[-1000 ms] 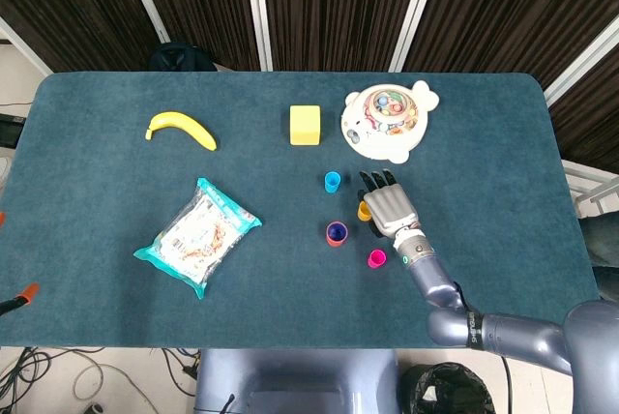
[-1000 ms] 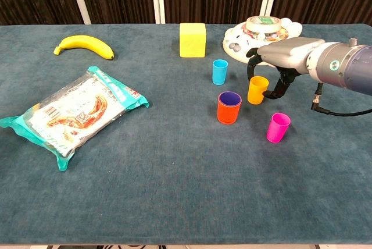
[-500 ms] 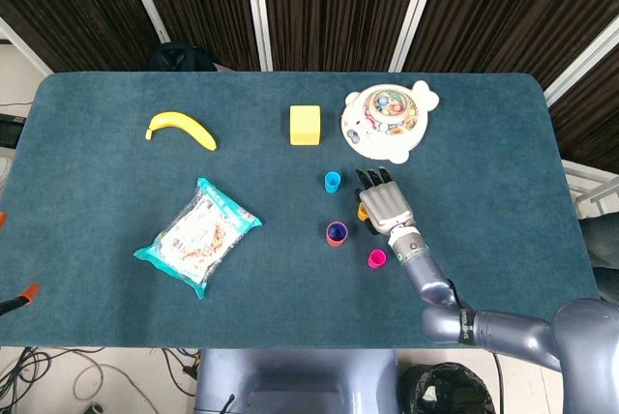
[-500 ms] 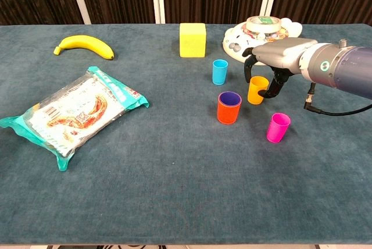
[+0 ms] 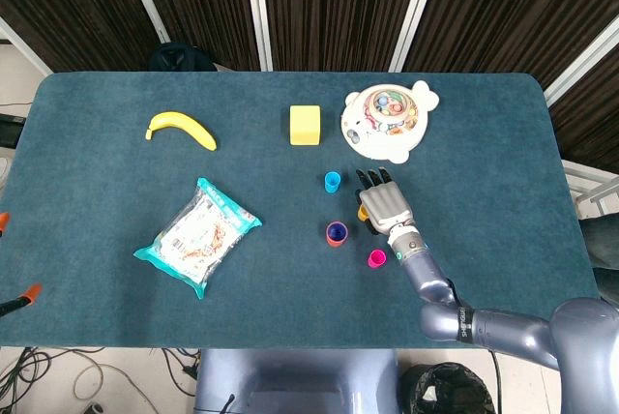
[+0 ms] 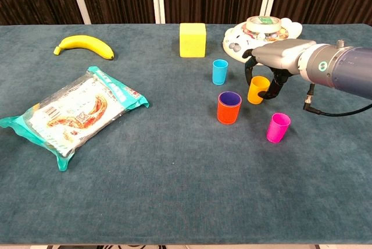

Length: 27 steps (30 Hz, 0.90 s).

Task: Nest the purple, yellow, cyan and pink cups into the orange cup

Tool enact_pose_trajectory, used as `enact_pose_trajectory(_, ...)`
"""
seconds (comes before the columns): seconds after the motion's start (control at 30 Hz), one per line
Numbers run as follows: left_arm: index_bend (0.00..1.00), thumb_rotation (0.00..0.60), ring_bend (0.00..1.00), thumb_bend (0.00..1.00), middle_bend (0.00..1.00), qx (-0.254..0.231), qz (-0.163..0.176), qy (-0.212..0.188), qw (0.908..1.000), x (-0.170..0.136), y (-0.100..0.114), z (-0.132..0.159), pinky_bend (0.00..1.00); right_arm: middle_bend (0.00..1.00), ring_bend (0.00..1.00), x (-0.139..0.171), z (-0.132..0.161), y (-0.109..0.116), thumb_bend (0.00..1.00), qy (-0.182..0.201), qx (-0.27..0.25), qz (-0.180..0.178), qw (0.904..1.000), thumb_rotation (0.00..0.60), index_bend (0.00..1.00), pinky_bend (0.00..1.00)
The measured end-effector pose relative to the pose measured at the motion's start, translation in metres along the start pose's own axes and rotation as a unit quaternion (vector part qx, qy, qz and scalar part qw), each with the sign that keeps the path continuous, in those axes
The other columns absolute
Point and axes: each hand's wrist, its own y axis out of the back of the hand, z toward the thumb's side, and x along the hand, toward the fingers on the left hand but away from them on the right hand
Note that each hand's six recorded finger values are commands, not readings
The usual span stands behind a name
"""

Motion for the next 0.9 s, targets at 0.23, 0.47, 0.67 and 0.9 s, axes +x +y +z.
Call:
enact_pose_trajectory(0.23,0.05,0.6,0.0,0.0,0.01,-0.005,-0.002,-0.003,1.0,-0.001,0.0,0.001,0.06,0.0,0.06,-0.001,0.001,0.002,0.46,0.002,0.001,-0.002,1.0,0.6,0.44,0.05)
enact_pose_trajectory(0.47,0.05,0.6,0.0,0.0,0.01,-0.005,-0.002,-0.002,1.0,0.0,0.0,0.001,0.06,0.0,0.06,0.002,0.004,0.012,0.46,0.01,-0.004,-0.011,0.9999,0.6,0.45,0.05)
enact_pose_trajectory(0.67,0.05,0.6,0.0,0.0,0.01,-0.006,-0.002,-0.002,1.0,-0.001,0.001,0.0,0.06,0.0,0.06,0.013,0.013,0.031,0.46,0.032,-0.003,-0.021,0.9993,0.6,0.45,0.05)
enact_pose_trajectory(0.9,0.05,0.6,0.0,0.0,0.01,-0.007,-0.002,-0.004,1.0,-0.002,0.001,0.002,0.06,0.0,0.06,0.039,0.036,0.056,0.46,0.077,-0.013,-0.024,0.9967,0.6,0.45,0.06)
